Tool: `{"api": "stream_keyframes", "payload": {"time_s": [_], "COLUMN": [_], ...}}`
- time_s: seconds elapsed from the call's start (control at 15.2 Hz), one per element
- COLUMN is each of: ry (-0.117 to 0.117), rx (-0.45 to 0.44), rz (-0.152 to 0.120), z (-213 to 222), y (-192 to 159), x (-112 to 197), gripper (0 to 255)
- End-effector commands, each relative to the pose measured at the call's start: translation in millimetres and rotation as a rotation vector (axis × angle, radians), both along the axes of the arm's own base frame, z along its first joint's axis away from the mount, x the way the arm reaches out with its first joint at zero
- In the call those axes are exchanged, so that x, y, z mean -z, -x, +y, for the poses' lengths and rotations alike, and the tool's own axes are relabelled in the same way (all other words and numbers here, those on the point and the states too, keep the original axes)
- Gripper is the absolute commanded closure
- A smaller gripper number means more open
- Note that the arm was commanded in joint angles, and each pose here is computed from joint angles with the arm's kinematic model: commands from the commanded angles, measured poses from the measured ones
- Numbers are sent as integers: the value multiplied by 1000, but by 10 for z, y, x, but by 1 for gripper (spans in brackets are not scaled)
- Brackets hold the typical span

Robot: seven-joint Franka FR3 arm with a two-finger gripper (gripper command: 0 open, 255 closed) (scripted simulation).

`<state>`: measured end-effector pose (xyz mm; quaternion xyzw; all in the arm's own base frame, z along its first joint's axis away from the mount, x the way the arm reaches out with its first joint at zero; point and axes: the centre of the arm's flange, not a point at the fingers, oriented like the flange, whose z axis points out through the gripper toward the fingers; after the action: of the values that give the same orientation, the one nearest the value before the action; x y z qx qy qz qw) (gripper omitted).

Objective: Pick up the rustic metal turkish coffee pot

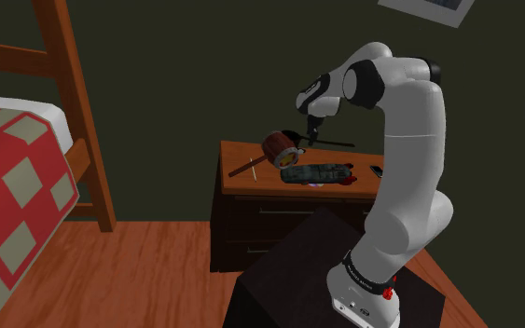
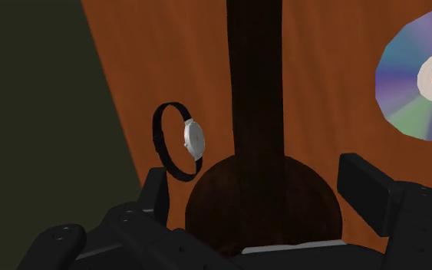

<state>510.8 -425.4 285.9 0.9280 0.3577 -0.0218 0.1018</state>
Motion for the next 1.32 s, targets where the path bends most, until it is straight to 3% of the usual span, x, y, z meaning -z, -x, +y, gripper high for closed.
{"api": "stream_keyframes", "payload": {"time_s": [0.0,0.13,0.2,0.79,1.25], "ry": [0,0,0,0,0], "rx": [0,0,0,0,0], "rz": [0,0,0,0,0], "z": [0,0,0,0,0], "y": [-7,-7,-6,-7,-7], "x": [137,137,134,137,-233], "gripper": [0,0,255,255,255]}}
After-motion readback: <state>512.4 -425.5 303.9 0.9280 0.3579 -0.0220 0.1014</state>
